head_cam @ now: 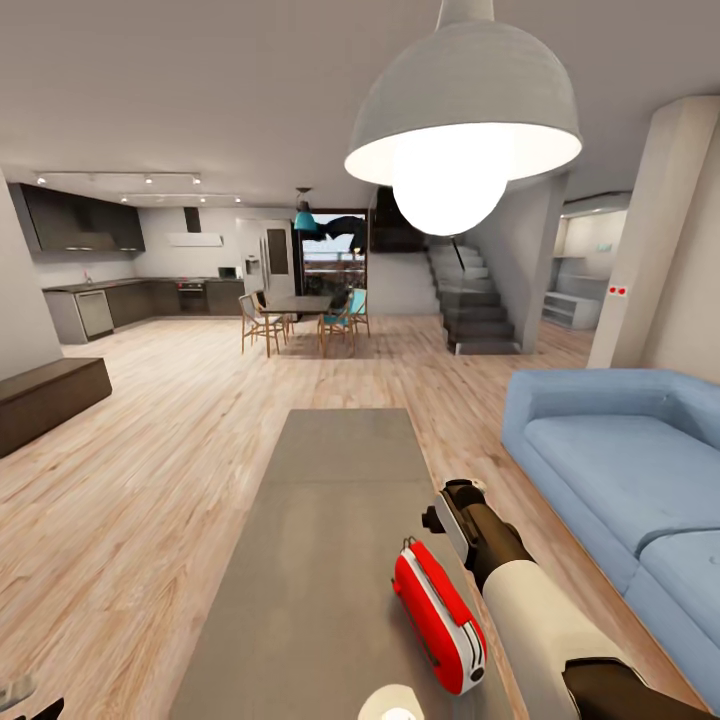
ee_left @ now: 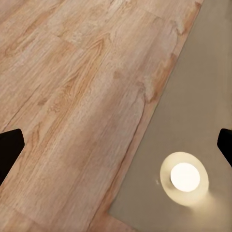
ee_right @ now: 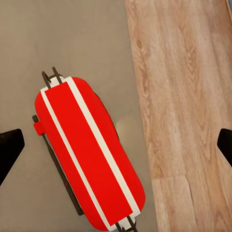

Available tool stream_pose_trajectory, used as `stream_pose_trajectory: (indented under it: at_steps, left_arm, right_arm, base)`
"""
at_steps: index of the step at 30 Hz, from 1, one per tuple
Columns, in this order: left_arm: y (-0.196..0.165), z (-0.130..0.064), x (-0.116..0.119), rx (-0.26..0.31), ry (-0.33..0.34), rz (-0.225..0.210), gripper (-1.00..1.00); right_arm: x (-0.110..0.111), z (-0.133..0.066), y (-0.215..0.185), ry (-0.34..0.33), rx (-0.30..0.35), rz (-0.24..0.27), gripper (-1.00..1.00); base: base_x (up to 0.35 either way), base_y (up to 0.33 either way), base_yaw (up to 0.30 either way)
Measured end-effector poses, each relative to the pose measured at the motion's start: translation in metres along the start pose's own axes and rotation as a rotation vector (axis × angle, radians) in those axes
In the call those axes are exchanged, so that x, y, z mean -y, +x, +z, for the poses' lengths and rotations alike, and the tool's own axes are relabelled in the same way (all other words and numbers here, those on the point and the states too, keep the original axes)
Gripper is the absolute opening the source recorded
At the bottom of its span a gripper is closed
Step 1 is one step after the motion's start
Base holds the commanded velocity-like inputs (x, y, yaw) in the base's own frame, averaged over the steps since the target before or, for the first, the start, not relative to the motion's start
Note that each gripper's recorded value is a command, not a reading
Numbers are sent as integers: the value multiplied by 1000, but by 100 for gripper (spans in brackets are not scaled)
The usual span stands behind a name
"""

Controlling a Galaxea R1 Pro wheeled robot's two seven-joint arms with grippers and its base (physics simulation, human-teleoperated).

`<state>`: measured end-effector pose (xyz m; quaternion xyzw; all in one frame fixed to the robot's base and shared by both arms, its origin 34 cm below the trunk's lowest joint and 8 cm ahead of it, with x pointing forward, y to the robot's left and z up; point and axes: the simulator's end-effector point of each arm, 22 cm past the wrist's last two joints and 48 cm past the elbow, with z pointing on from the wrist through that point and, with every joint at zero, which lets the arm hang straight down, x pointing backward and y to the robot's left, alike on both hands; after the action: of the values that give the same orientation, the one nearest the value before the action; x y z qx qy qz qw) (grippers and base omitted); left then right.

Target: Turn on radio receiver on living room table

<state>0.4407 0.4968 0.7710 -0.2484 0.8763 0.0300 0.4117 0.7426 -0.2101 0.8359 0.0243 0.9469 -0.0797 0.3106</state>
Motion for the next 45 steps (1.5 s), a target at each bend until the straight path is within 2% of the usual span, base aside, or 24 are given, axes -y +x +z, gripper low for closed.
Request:
stream_pose_trajectory:
  at_steps: [12, 45]
  left_arm:
    - [7, 6, -1, 1, 1, -1, 100]
    - [52, 42, -12, 1, 1, 0, 100]
  right_arm:
    - [0, 8, 6, 2, 1, 0, 100]
    - [-7, 51, 43, 3, 1, 0, 100]
  base:
    - [0, 0, 0]
    - [0, 0, 0]
